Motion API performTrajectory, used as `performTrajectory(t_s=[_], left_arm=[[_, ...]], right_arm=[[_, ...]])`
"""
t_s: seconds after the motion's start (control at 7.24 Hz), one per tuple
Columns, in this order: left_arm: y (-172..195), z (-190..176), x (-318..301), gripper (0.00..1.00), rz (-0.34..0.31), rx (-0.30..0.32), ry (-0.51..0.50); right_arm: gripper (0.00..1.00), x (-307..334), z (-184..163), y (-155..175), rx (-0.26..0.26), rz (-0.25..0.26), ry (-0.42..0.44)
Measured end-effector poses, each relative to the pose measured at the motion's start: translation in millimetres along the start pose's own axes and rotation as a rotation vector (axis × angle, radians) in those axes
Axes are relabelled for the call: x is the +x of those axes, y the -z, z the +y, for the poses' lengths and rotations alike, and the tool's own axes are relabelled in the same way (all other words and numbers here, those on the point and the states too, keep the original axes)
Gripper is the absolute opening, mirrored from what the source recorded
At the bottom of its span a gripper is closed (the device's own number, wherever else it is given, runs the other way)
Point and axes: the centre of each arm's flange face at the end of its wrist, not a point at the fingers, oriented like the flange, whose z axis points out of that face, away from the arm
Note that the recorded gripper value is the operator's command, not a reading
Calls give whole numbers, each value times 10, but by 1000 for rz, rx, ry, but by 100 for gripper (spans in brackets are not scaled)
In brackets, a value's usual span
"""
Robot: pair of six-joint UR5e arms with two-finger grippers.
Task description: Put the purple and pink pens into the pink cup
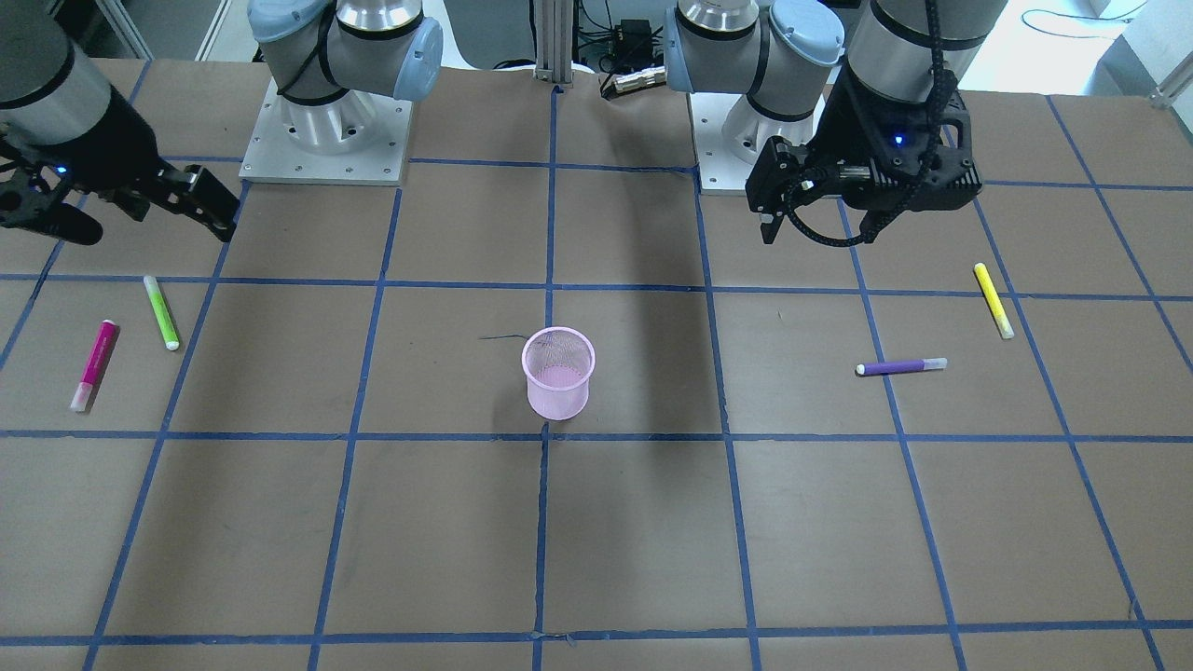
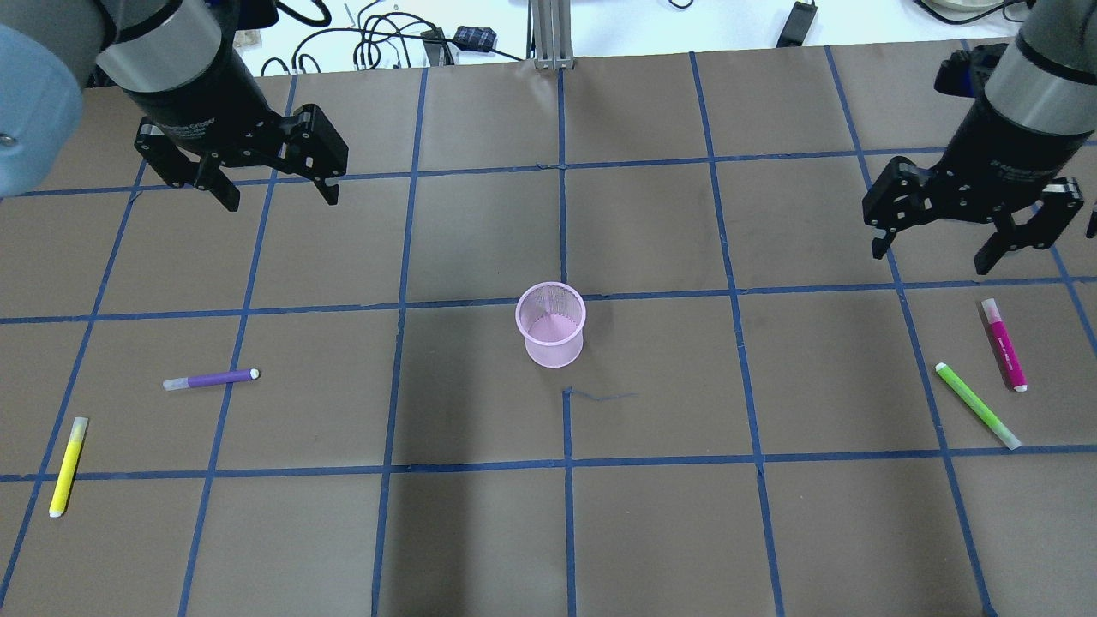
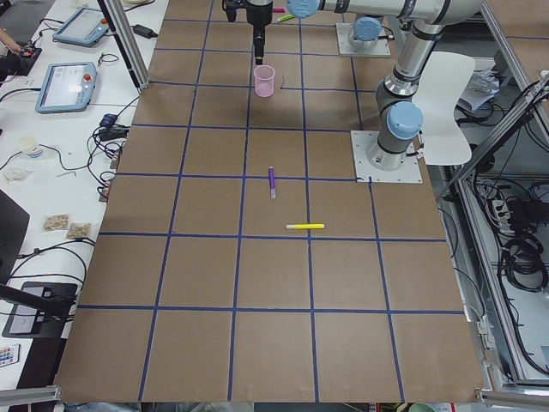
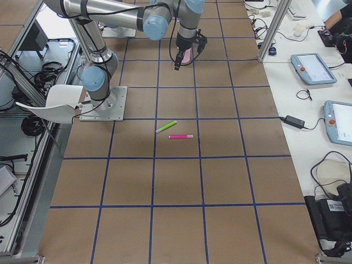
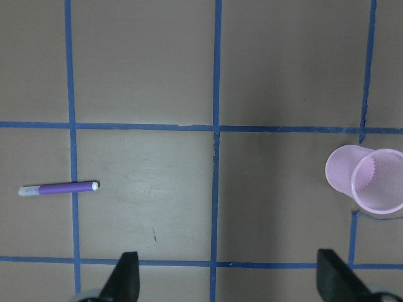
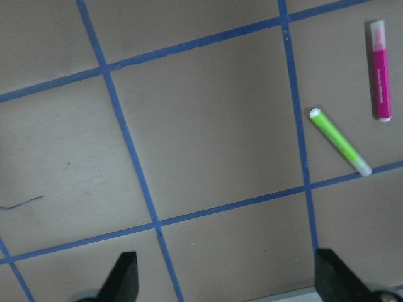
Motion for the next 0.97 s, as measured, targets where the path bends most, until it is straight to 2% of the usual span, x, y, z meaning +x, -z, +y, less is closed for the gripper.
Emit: performTrajectory(t_s=[0.28,0.55,0.97], left_arm=[[4,4,0,100,-1,1,-1],[4,7,3,100,1,0,-1],[4,5,-1,100,1,0,0]], right_arm=[[100,685,-193,-339,59,20,110],[100,1374,-306,-789,83,24,184],[100,2019,-641,-1427,95,36,222]])
